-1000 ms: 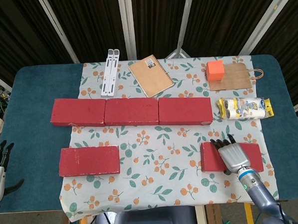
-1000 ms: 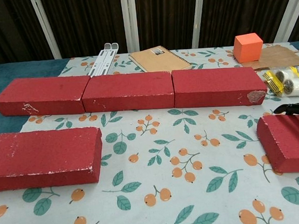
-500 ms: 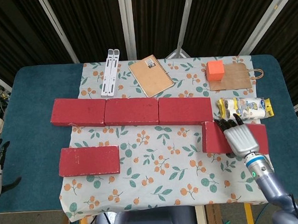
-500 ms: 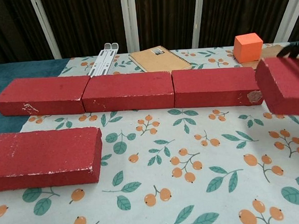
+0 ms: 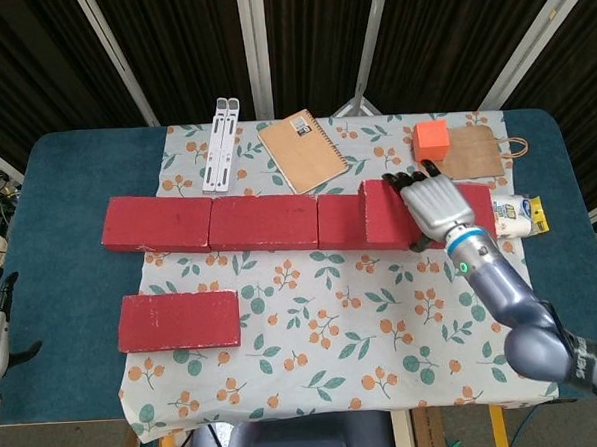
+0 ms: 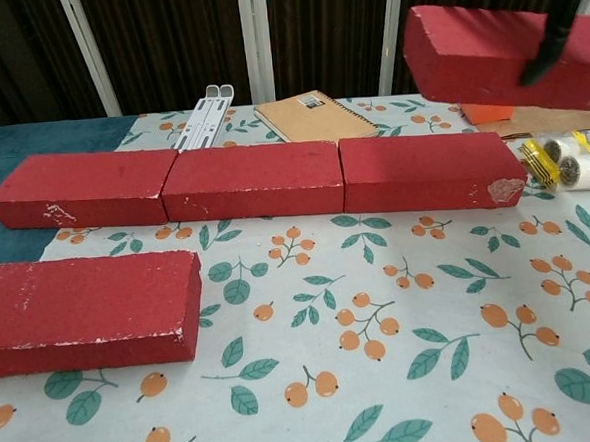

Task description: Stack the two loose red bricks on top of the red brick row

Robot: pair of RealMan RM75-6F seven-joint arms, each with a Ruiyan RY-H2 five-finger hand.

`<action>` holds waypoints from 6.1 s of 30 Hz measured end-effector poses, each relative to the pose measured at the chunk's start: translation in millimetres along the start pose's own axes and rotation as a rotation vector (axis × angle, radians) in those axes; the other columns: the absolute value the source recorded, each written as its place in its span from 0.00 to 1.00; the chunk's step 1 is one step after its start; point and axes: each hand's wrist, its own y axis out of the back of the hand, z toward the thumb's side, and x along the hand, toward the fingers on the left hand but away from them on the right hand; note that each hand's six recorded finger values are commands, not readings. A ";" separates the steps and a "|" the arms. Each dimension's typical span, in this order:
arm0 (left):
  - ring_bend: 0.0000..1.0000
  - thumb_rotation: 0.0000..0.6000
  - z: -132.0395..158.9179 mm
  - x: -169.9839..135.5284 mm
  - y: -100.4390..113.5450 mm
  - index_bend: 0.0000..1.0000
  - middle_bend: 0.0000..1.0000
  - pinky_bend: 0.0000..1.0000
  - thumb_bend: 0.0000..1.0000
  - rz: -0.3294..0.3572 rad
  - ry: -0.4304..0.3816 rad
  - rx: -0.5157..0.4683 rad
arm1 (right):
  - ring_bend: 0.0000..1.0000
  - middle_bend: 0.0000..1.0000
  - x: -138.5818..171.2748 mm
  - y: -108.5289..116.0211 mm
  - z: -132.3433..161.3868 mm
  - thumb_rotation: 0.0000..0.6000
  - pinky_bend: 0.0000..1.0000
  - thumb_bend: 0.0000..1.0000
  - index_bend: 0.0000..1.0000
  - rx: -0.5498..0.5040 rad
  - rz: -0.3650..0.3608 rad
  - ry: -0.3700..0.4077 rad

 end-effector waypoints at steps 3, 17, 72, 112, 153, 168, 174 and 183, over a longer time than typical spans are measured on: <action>0.00 1.00 2.5 4.1 -4.6 0.06 0.00 0.08 0.00 -0.018 0.001 0.006 | 0.28 0.24 -23.2 20.2 21.4 1.00 0.00 0.00 0.12 -0.005 0.011 0.011; 0.00 1.00 -2.6 10.2 -4.6 0.06 0.00 0.08 0.00 -0.005 0.041 0.021 | 0.28 0.24 -96.3 23.0 96.3 1.00 0.00 0.00 0.12 0.032 0.108 -0.015; 0.00 1.00 -11.8 10.0 4.0 0.07 0.00 0.08 0.00 0.043 0.073 0.029 | 0.28 0.24 -154.9 -46.3 143.1 1.00 0.00 0.00 0.12 0.077 0.201 -0.020; 0.00 1.00 -10.9 12.4 0.9 0.07 0.00 0.08 0.00 0.034 0.077 0.040 | 0.28 0.25 -153.7 -47.2 142.7 1.00 0.00 0.00 0.12 0.083 0.191 -0.017; 0.00 1.00 -11.0 13.4 0.5 0.08 0.00 0.08 0.00 0.037 0.087 0.050 | 0.03 0.06 -149.2 -45.4 147.7 1.00 0.00 0.00 0.00 0.056 0.191 -0.005; 0.00 1.00 -10.5 12.3 1.3 0.08 0.00 0.08 0.00 0.037 0.078 0.043 | 0.01 0.04 -129.0 -32.3 143.3 1.00 0.00 0.00 0.00 0.048 0.204 0.013; 0.00 1.00 -9.8 11.5 3.0 0.07 0.00 0.08 0.00 0.041 0.060 0.030 | 0.01 0.04 -109.0 -15.0 125.8 1.00 0.00 0.00 0.00 0.010 0.159 0.023; 0.00 1.00 0.0 5.9 7.0 0.04 0.00 0.08 0.05 0.064 -0.026 -0.001 | 0.01 0.04 -48.9 -11.6 18.3 1.00 0.00 0.00 0.00 -0.118 -0.026 -0.030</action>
